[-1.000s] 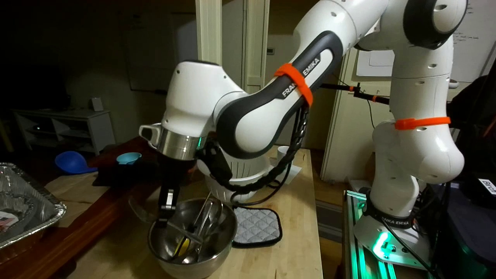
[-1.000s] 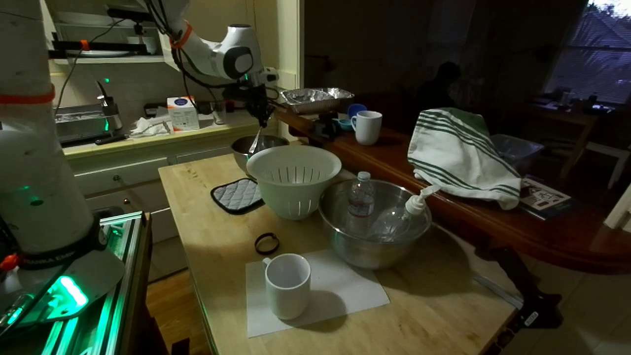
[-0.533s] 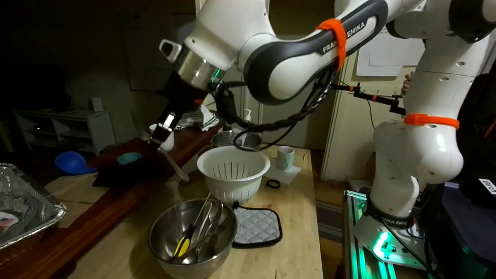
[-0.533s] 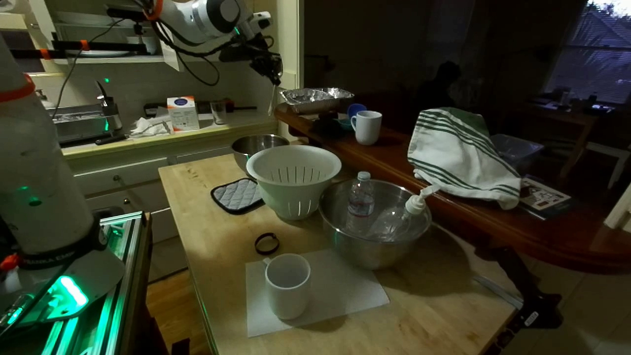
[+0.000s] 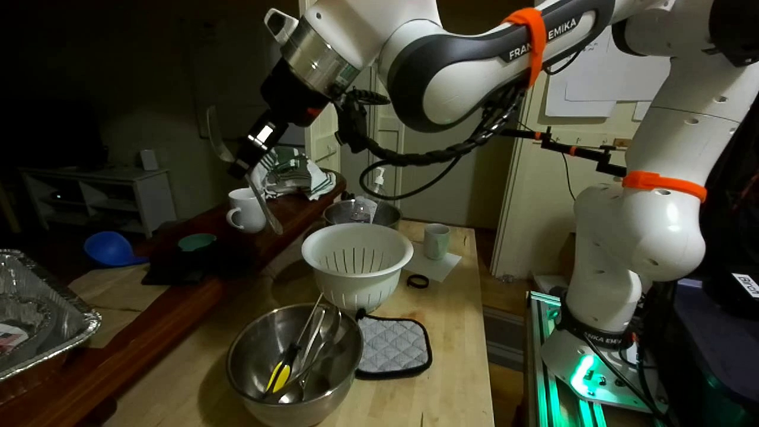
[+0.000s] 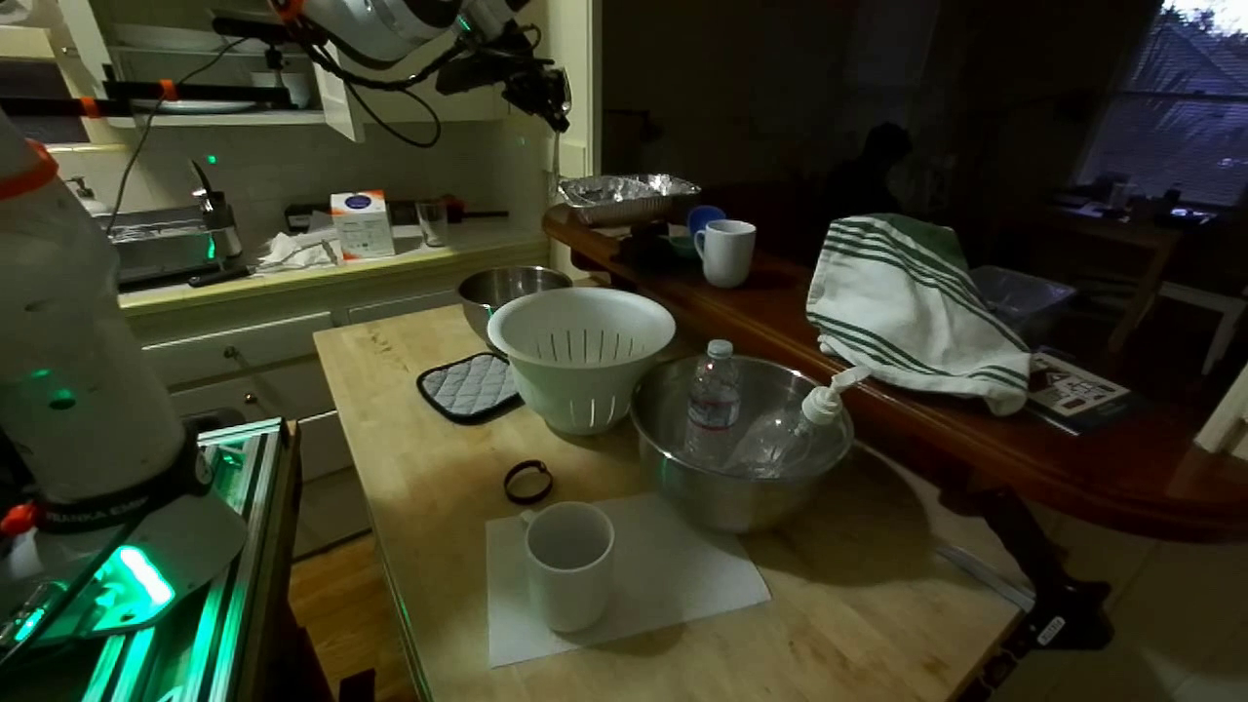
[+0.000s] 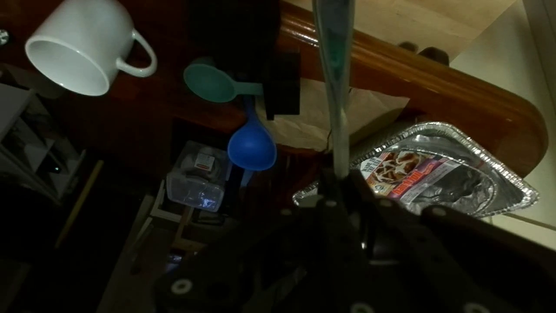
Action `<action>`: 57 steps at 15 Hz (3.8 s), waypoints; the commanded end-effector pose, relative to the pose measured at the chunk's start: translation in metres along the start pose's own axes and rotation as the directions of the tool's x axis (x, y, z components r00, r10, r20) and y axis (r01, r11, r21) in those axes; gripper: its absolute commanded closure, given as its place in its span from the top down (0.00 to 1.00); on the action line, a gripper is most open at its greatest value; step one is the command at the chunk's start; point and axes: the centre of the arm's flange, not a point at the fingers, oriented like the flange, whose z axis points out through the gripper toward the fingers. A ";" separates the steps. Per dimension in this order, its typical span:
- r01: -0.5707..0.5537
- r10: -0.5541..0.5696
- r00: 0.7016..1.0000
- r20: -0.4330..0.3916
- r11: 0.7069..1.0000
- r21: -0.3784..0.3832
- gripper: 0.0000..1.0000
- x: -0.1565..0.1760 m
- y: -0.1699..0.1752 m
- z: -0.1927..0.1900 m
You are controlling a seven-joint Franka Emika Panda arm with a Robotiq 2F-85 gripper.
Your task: Pick up the fork and put it into the white cup
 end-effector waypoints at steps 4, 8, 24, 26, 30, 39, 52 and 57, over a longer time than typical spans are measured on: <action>-0.227 0.191 0.959 -0.211 0.960 -0.161 0.02 0.036 0.095 -0.034; -0.361 0.270 0.878 -0.396 0.916 -0.176 0.02 0.071 0.160 -0.038; -0.499 0.417 0.842 -0.343 0.842 -0.202 0.02 0.083 0.274 0.036; -0.488 0.423 0.857 -0.293 0.849 -0.202 0.02 0.082 0.274 0.058; -0.469 0.428 0.878 -0.212 0.859 -0.206 0.02 0.070 0.259 0.085; -0.466 0.442 0.884 -0.151 0.856 -0.225 0.02 0.053 0.253 0.104; -0.400 0.347 0.914 -0.208 0.855 -0.330 0.02 0.061 0.238 0.155; -0.367 0.315 0.927 -0.202 0.872 -0.325 0.02 0.066 0.220 0.178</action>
